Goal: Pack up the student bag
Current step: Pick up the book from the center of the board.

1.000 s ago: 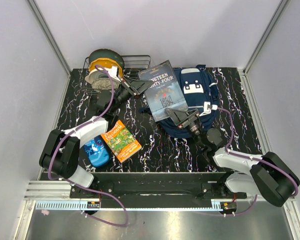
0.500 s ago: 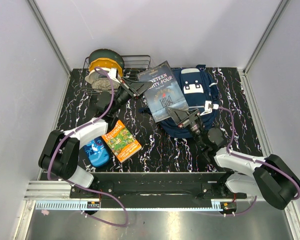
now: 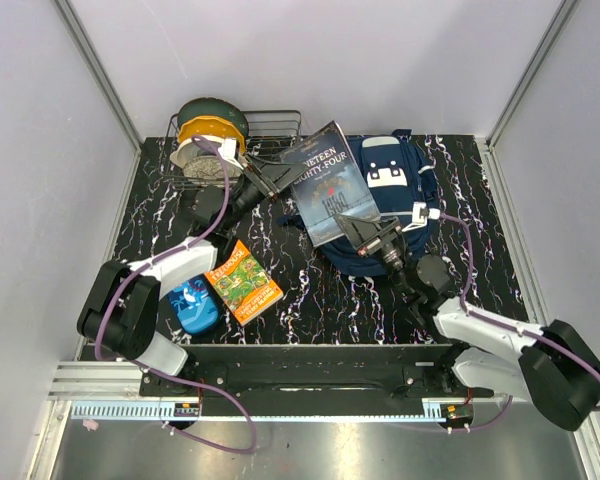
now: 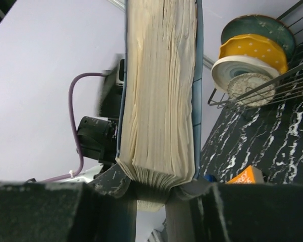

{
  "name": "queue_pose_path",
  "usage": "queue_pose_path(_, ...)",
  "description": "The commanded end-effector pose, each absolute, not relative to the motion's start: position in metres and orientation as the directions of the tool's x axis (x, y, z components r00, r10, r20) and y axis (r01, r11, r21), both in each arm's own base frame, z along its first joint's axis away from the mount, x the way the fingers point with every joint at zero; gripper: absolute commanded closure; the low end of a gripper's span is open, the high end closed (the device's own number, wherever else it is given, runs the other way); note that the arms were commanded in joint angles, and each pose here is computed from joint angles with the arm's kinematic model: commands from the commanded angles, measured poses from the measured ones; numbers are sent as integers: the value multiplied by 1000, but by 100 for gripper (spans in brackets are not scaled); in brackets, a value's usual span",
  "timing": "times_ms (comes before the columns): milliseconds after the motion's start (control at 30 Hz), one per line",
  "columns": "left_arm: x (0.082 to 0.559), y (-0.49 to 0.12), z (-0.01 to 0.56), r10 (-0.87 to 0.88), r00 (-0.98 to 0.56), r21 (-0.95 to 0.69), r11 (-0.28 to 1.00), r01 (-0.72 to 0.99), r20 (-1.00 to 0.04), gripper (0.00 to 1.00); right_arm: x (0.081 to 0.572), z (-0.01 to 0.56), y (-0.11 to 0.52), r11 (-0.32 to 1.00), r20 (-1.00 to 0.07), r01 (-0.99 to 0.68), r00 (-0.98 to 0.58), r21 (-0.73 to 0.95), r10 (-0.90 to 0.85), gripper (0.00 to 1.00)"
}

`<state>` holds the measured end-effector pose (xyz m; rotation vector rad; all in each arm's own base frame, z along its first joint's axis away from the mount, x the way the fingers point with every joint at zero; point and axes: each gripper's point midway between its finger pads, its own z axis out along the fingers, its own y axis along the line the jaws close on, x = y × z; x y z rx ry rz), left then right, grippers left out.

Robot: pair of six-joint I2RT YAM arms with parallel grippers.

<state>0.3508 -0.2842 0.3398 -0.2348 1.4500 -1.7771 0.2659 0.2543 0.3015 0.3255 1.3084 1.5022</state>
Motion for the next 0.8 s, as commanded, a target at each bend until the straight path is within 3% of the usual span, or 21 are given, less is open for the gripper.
queue_pose_path(0, 316, -296, 372, -602, -656, -798, -51, 600, -455, 1, 258, 353, 223, 180, -388, -588, -250, 789, 887, 100)
queue_pose_path(100, 319, -297, 370, -576, -612, -772, 54, 634, -542, 1, 270, 323, 197, 304, -410, -422, -187, 854, 893, 100)
queue_pose_path(167, 324, -294, 365, -561, -593, -779, 162, 606, -578, 1, 269, 314, 176, 314, -378, -340, -141, 886, 915, 100)
queue_pose_path(200, 329, -291, 361, -529, -520, -711, 260, 653, -671, 1, 265, 314, 154, 333, -370, -308, -70, 891, 926, 100)
queue_pose_path(333, 330, -288, 350, -343, -445, -561, 507, 654, -828, 1, 246, 309, 88, 405, -395, -127, 100, 905, 913, 100)
queue_pose_path(500, 314, -326, 337, -74, -296, -293, 485, 824, -952, 1, 200, 292, 2, 469, -489, 136, 257, 872, 834, 100)
queue_pose_path(533, 303, -343, 339, -27, -283, -265, 449, 854, -959, 1, 192, 291, -9, 431, -460, 162, 278, 888, 843, 100)
queue_pose_path(767, 281, -409, 265, 237, -317, -241, 298, 923, -919, 4, 139, 303, -71, 463, -536, 276, 338, 842, 773, 100)
